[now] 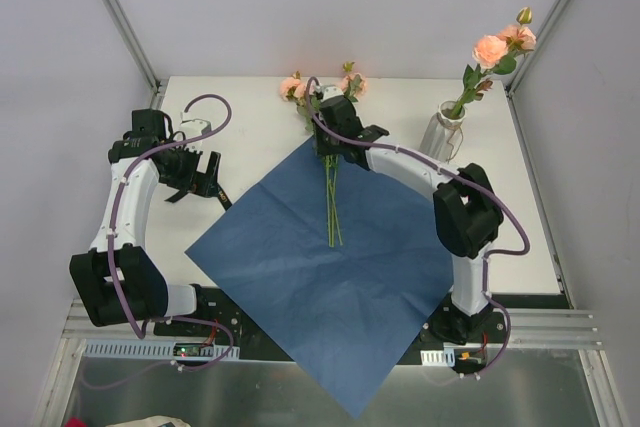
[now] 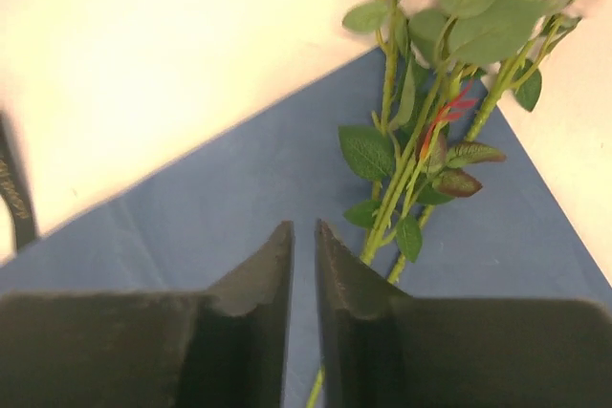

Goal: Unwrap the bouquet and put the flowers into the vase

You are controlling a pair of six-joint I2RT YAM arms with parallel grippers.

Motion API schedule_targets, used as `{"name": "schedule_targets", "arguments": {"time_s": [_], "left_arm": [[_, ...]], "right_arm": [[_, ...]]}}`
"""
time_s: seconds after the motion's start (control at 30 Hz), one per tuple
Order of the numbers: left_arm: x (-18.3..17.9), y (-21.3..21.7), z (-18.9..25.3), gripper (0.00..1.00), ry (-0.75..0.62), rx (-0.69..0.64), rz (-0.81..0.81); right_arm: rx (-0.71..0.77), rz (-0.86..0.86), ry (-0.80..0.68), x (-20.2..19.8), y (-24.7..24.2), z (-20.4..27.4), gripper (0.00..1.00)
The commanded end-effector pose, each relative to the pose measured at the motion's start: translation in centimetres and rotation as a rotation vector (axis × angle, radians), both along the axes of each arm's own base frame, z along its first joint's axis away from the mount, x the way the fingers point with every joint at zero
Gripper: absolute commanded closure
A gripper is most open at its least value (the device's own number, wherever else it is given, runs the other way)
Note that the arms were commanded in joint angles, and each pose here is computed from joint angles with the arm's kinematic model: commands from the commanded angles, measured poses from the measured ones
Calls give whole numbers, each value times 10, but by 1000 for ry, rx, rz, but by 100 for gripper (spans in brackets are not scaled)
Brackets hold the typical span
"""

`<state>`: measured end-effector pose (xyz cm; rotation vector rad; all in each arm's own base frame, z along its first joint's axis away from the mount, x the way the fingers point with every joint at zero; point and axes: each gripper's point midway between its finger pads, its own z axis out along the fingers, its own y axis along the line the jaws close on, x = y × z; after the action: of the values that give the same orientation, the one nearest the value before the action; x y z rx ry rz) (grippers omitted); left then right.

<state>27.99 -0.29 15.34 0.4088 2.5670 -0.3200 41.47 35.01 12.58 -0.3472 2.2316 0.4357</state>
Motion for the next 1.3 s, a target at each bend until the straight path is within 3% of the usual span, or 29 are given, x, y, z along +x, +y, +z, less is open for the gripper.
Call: {"name": "schedule_targets", "arguments": {"time_s": [0.0, 0.1, 0.2, 0.83, 1.27], "left_arm": [[0, 0, 6, 1, -30, 5, -15], [-1, 0, 4, 1, -24, 1, -14], [-3, 1, 1, 1, -19, 6, -17], [-2, 3, -8, 1, 6, 16, -14], [-4, 8, -10, 1, 8, 42, -10]], "right_arm": [[-74, -26, -5, 11, -7, 30, 68], [-146, -61, 61, 13, -12, 7, 59], [-176, -78, 101, 11, -16, -15, 57], [-235, -148, 167, 31, -38, -71, 57], [-180, -163, 180, 41, -33, -79, 71]]}}
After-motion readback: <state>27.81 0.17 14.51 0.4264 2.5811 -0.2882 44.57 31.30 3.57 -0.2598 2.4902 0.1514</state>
